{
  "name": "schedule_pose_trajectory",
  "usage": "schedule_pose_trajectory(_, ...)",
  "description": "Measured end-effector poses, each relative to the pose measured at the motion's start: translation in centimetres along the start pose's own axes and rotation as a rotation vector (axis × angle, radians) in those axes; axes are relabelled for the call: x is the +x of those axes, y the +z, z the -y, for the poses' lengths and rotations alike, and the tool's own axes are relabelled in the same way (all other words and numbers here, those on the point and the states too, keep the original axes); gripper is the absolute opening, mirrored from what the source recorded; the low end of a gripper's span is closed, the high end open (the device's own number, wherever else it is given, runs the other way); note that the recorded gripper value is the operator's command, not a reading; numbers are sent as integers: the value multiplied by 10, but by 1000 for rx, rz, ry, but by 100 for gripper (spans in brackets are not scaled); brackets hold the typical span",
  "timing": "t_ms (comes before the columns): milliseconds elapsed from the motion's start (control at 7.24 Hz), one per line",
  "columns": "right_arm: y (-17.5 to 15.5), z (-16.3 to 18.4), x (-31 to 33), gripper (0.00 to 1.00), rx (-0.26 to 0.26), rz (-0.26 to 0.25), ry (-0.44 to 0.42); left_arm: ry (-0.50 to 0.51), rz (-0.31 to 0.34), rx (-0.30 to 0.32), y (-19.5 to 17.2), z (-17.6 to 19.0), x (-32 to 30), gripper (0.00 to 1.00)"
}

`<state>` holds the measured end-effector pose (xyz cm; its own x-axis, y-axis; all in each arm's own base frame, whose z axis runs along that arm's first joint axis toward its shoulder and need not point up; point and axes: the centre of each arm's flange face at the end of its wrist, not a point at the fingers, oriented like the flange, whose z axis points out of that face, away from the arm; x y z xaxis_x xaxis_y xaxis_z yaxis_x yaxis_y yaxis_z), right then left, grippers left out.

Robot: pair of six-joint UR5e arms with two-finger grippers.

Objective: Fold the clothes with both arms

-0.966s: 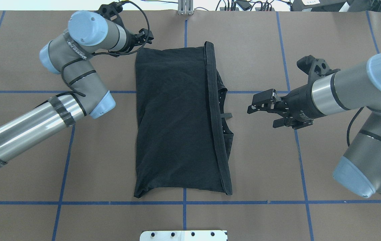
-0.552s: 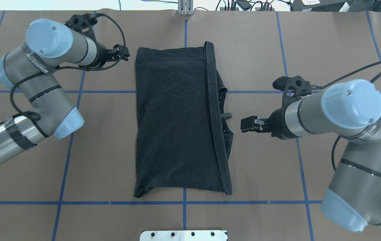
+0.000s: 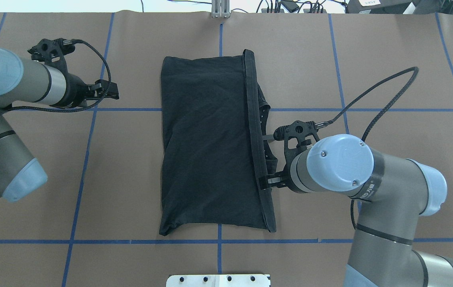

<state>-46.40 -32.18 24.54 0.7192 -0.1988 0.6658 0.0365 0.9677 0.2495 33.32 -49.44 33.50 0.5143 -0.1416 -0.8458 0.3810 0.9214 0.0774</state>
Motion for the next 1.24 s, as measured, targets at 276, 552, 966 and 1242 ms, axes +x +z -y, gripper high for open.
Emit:
schedule_pose_trajectory(276, 29, 5, -25, 100, -23, -37, -61, 1, 12, -10, -2, -6, -16, 100)
schedule_pose_trajectory(552, 53, 12, -47, 100, -44, -61, -78, 7, 25, -15, 2, -9, -26, 100)
schedule_pose_trajectory(966, 74, 10, -56, 100, -77, -87, -86, 9, 27, -18, 4, -10, -26, 100)
schedule_pose_trajectory(1242, 82, 5, -56, 100, -97, -94, -88, 11, 24, -18, 4, -10, -24, 100)
